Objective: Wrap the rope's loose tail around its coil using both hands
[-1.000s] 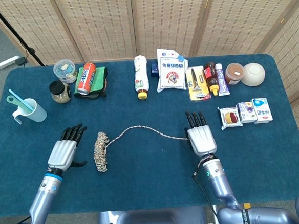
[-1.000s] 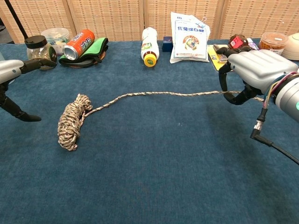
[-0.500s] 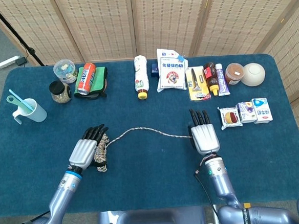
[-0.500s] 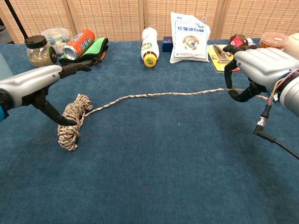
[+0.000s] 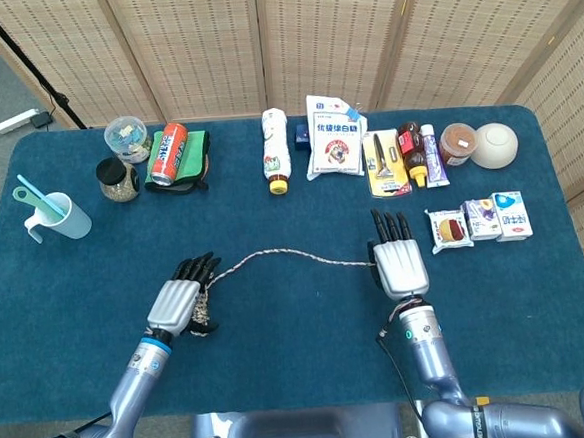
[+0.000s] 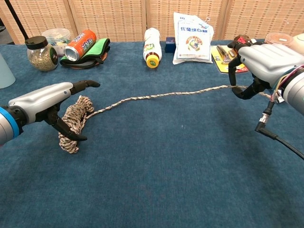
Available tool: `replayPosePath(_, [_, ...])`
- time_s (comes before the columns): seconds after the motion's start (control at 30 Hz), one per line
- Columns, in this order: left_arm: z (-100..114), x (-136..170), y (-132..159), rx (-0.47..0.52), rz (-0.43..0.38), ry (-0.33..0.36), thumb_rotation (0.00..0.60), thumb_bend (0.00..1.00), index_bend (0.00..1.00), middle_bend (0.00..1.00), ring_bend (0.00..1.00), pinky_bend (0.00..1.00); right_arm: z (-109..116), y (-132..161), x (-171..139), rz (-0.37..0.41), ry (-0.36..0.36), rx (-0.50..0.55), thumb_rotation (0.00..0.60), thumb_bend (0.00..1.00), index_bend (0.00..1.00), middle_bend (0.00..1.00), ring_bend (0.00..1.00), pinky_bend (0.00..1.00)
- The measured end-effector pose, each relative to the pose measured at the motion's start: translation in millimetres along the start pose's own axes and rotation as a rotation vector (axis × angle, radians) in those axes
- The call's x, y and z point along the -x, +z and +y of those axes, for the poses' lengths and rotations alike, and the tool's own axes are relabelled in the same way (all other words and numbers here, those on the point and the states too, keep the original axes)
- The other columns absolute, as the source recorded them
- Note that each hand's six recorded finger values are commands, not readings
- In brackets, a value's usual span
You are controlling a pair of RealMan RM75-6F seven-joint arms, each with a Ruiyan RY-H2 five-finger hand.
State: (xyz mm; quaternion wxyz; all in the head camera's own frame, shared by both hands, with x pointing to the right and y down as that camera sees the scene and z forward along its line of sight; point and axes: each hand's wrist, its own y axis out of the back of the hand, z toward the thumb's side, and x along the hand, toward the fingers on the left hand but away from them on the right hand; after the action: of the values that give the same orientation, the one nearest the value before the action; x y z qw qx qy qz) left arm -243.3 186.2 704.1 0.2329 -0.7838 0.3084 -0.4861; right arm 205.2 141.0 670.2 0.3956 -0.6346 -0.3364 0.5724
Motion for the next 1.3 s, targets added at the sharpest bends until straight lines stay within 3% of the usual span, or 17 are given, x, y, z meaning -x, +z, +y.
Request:
replayPosePath(0.43, [13,1,-60,-0.096,0.096,0.012,0.6,0.07,0.0,0.0,0.0,0.0,0,-1,2,-0.005,0.004,0.013,0.6,0.5,0.66,0.0,0.0,0.0])
replayPosePath(0.73, [57,-18,-93,-0.183,0.164,0.107,0.6,0.07,0.0,0.0,0.0,0.0,2,-3,4,-0.009,0.0,0.021,0.6,0.5,0.66,0.0,0.0,0.0])
replayPosePath(1.1, [35,-21,-87,-0.16,0.174,0.017,0.6,0.07,0.0,0.0,0.0,0.0,5,-5,3,-0.01,-0.006,0.023,0.6,0.5,0.66,0.0,0.0,0.0])
replayPosePath(1.17, [32,-22,-84,-0.163,0.173,0.018,0.6,0.07,0.0,0.0,0.0,0.05,7,-7,3,-0.011,-0.01,0.023,0.6,0.5,0.66,0.0,0.0,0.0])
replayPosePath(1.3, [26,-24,-76,-0.167,0.168,0.031,0.6,0.08,0.0,0.0,0.0,0.22,8,-9,3,-0.012,-0.012,0.026,0.6,0.5,0.66,0.0,0.0,0.0])
